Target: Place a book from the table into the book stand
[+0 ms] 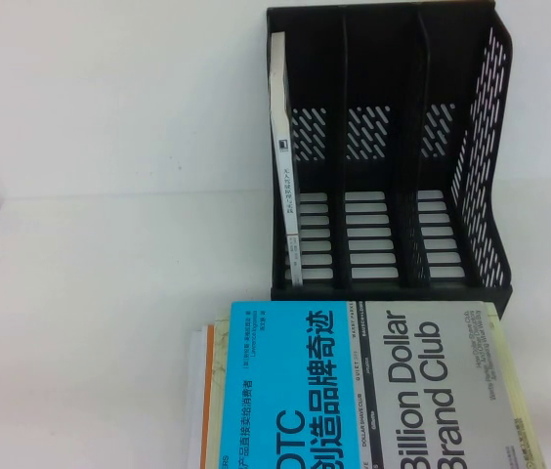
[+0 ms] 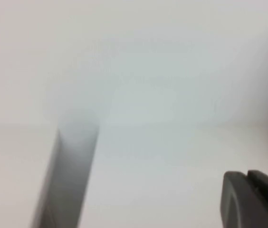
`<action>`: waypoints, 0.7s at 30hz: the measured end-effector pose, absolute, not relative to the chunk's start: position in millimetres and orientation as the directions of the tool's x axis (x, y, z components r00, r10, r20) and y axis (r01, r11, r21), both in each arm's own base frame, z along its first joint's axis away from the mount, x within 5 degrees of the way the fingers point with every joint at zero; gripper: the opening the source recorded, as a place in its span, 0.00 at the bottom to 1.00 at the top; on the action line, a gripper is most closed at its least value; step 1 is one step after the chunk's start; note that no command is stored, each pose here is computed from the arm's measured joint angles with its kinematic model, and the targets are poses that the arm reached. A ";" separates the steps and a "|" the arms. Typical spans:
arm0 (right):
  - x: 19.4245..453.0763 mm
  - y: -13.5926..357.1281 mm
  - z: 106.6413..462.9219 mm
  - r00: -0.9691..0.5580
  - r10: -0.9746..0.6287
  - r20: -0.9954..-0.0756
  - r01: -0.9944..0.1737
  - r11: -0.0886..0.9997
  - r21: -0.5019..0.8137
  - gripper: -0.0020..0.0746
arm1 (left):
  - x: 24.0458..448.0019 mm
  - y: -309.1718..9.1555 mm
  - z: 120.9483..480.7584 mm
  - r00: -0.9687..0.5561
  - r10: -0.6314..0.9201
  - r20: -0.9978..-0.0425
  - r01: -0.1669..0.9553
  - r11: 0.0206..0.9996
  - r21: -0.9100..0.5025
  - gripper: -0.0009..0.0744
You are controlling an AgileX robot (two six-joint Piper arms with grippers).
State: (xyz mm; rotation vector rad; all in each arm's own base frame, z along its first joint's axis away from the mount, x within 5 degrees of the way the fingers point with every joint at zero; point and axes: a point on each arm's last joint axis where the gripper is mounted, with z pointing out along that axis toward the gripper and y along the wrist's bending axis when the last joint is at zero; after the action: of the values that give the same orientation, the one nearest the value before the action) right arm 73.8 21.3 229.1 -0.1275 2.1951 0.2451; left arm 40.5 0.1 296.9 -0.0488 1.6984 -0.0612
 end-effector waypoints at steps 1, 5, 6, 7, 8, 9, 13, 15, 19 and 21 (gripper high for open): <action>73.8 21.3 229.1 -0.593 -0.003 -0.805 -0.180 0.975 0.129 0.02 | 40.5 0.1 285.0 -0.143 -0.074 -0.987 0.001 0.997 -0.075 0.01; 73.6 21.1 228.8 -0.596 -0.004 -0.803 -0.179 0.975 0.128 0.02 | 44.9 0.0 232.7 -0.238 -0.142 -0.961 -0.026 0.990 -0.140 0.01; 73.6 21.1 228.8 -0.596 -0.004 -0.803 -0.179 0.975 0.128 0.02 | 46.0 0.1 217.5 -0.269 -0.165 -0.949 -0.039 0.986 -0.161 0.01; 73.5 21.1 228.8 -0.597 -0.004 -0.802 -0.178 0.976 0.128 0.02 | 46.9 0.3 202.5 -0.298 -0.192 -0.935 -0.057 0.981 -0.183 0.01; 73.5 21.0 228.7 -0.598 -0.004 -0.801 -0.178 0.976 0.128 0.02 | 47.9 0.4 188.1 -0.328 -0.216 -0.920 -0.075 0.976 -0.203 0.01; 73.4 21.0 228.6 -0.598 -0.004 -0.801 -0.178 0.976 0.128 0.02 | 48.8 0.6 178.1 -0.346 -0.234 -0.909 -0.089 0.972 -0.217 0.01; 73.3 20.9 228.4 -0.601 -0.005 -0.800 -0.177 0.976 0.127 0.02 | 51.8 1.1 175.9 -0.289 -0.234 -0.928 -0.084 0.972 -0.219 0.01; 73.3 20.9 228.4 -0.601 -0.005 -0.800 -0.177 0.976 0.127 0.02 | 52.1 1.3 176.3 -0.278 -0.229 -0.933 -0.083 0.973 -0.214 0.01; 73.3 20.9 227.8 -0.602 -0.005 -0.798 -0.176 0.976 0.126 0.02 | 52.2 1.4 176.1 -0.277 -0.227 -0.934 -0.084 0.974 -0.212 0.01; 73.3 20.9 227.8 -0.602 -0.005 -0.798 -0.176 0.976 0.126 0.02 | 52.2 1.4 176.1 -0.276 -0.227 -0.934 -0.084 0.974 -0.212 0.01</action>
State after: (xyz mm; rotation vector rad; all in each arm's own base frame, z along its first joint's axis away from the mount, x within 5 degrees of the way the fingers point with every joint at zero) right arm 73.3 20.9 227.8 -0.1267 2.2068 0.2394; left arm 52.2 1.4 176.1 -0.2270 1.8517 -0.1409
